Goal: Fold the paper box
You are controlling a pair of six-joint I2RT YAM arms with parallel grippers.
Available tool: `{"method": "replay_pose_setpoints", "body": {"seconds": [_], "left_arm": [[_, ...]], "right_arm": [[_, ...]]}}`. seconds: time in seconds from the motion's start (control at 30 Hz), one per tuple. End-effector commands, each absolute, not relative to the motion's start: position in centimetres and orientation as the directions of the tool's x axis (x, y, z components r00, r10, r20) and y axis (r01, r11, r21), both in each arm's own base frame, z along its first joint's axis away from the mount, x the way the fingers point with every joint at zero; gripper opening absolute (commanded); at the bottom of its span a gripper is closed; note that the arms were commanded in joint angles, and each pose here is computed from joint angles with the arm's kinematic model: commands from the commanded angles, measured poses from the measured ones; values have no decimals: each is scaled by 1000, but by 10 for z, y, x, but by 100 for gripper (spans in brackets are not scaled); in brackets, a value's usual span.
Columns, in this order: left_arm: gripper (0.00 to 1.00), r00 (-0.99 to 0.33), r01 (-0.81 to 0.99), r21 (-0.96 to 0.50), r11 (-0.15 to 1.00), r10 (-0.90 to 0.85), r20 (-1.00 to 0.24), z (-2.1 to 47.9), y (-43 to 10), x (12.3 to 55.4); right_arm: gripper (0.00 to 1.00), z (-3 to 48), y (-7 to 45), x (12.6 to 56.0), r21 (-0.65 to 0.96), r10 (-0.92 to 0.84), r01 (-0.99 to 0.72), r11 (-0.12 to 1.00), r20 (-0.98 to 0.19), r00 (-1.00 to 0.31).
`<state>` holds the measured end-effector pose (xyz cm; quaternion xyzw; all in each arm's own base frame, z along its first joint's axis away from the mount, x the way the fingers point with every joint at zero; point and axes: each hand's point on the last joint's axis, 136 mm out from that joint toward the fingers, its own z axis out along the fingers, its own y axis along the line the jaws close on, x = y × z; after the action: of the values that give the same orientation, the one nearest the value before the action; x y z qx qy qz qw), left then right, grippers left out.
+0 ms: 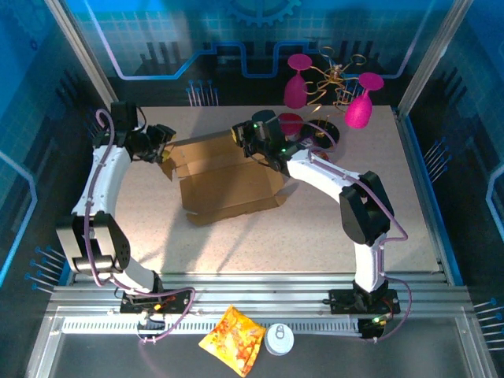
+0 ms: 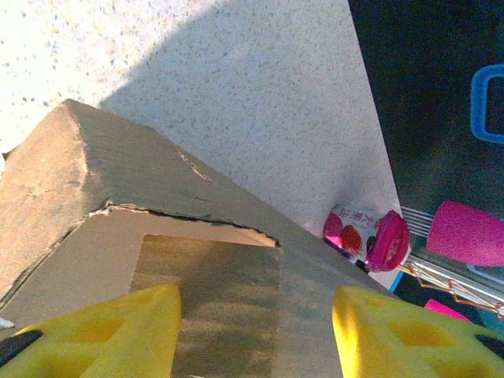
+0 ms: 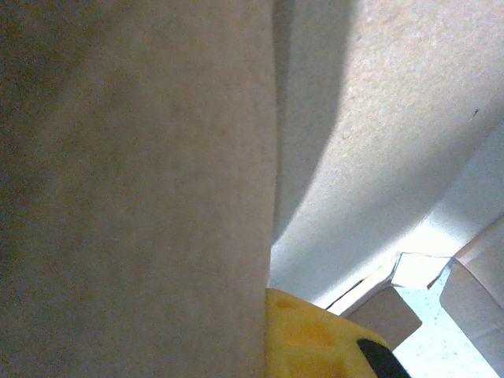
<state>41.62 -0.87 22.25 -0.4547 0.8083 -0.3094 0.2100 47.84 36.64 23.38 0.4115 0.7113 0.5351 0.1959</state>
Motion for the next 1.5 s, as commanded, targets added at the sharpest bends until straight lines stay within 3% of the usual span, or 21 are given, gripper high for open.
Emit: {"method": "replay_pose_setpoints", "body": {"seconds": [0.0,0.1,0.2,0.43,0.5,0.53,0.57,0.63,0.77,0.9,1.0,1.07,1.23,1.47], "left_arm": [[54,-522,-586,-718,375,-852,-19,227,-27,414],[52,-525,-585,-726,362,-851,-2,225,-35,415],[43,-518,-584,-733,348,-855,6,222,-38,418],[0,-488,-599,-724,342,-873,-9,218,-32,418],[0,-485,-587,-732,346,-874,-25,223,-31,419],[10,-487,-573,-742,348,-873,-33,227,-31,420],[28,-490,-559,-750,353,-870,-44,233,-31,421],[53,-488,-540,-753,376,-869,-84,245,-28,419],[70,-412,-522,-731,440,-880,-236,275,2,405],[68,-295,-612,-691,385,-922,-252,267,56,377],[60,-219,-686,-683,251,-966,-135,228,85,360],[49,-197,-697,-697,166,-980,-36,197,87,361],[29,-254,-655,-754,53,-955,153,144,64,386],[15,-383,-550,-835,-3,-888,255,112,29,407]], "right_arm": [[0,247,364,487,931,796,359,63,171,-581],[0,247,366,488,931,792,359,60,175,-585],[0,245,368,488,930,788,364,59,180,-588],[0,246,366,485,930,789,364,58,181,-587],[0,248,365,483,931,787,360,61,177,-591],[0,250,365,482,932,786,357,63,175,-594],[0,254,364,480,933,787,355,63,172,-593],[0,262,361,476,936,791,347,61,166,-588],[0,283,353,467,942,804,335,28,178,-567],[0,300,340,458,939,819,343,-1,197,-539],[0,312,332,452,940,826,341,-6,197,-528],[0,315,330,449,937,823,348,-17,211,-527],[0,317,325,447,935,823,354,-32,226,-521],[0,314,322,454,935,826,349,-59,242,-509]]}}
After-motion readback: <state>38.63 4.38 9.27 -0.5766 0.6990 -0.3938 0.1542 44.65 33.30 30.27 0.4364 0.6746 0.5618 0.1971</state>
